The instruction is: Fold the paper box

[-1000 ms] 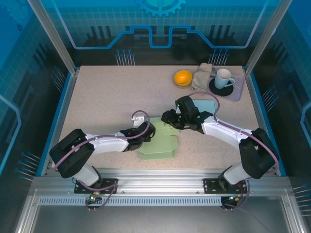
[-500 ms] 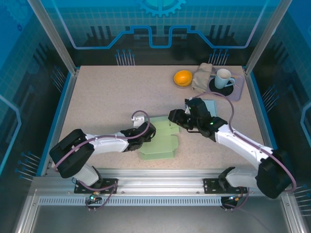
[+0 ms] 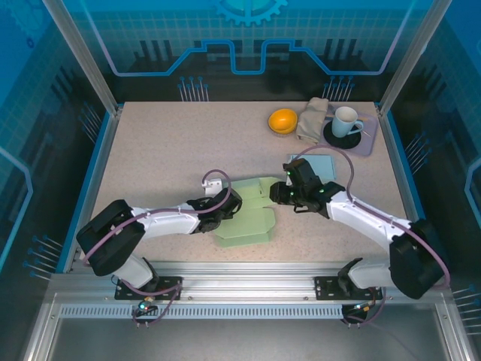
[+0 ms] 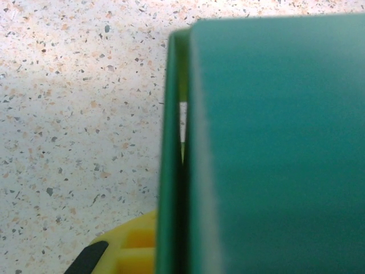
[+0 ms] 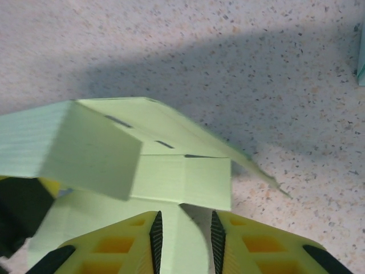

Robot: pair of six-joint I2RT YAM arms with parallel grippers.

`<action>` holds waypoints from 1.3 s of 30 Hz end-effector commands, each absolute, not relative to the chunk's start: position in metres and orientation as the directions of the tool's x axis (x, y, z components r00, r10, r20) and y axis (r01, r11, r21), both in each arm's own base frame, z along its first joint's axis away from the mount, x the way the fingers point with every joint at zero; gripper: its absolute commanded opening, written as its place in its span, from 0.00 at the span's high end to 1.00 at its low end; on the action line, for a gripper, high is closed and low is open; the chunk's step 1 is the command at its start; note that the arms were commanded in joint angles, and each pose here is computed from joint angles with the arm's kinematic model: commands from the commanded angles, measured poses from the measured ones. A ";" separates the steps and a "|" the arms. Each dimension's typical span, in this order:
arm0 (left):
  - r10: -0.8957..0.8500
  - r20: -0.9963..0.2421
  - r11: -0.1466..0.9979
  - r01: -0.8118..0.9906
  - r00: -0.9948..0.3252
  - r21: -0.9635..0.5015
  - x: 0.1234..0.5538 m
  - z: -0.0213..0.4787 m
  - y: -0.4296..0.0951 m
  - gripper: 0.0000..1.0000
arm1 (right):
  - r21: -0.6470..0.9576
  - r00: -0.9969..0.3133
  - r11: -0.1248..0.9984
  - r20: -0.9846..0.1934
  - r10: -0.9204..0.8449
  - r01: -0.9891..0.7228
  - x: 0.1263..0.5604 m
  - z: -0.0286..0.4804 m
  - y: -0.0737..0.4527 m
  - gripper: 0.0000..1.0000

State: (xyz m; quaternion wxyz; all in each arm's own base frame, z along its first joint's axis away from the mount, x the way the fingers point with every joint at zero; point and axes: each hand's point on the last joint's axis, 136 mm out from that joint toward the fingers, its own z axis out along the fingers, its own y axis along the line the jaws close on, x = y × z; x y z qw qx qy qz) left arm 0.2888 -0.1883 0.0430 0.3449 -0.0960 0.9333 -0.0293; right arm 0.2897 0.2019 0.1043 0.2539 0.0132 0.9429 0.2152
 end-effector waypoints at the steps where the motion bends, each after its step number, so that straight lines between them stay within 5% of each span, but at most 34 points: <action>1: -0.242 -0.647 0.970 -0.178 -0.724 -0.163 0.293 0.060 -0.194 0.97 | 0.370 -0.850 0.925 -0.513 0.123 -0.090 0.305 0.094 0.192 0.71; 7: -0.240 -0.642 0.971 -0.187 -0.728 -0.151 0.291 0.061 -0.191 0.97 | 0.358 -0.855 0.931 -0.501 0.135 -0.063 0.312 0.079 0.188 0.73; 15: -0.250 -0.639 0.968 -0.190 -0.728 -0.163 0.291 0.062 -0.193 0.97 | 0.450 -0.880 0.892 -0.437 0.187 -0.034 0.308 0.063 0.203 0.59; 25: -0.267 -0.632 0.964 -0.200 -0.728 -0.177 0.291 0.060 -0.194 0.97 | 0.494 -0.899 0.869 -0.380 0.221 0.005 0.303 0.045 0.208 0.57; 39: -0.269 -0.620 0.963 -0.209 -0.737 -0.170 0.290 0.053 -0.194 0.97 | 0.566 -0.876 0.802 -0.468 0.121 -0.191 0.300 0.086 0.250 0.62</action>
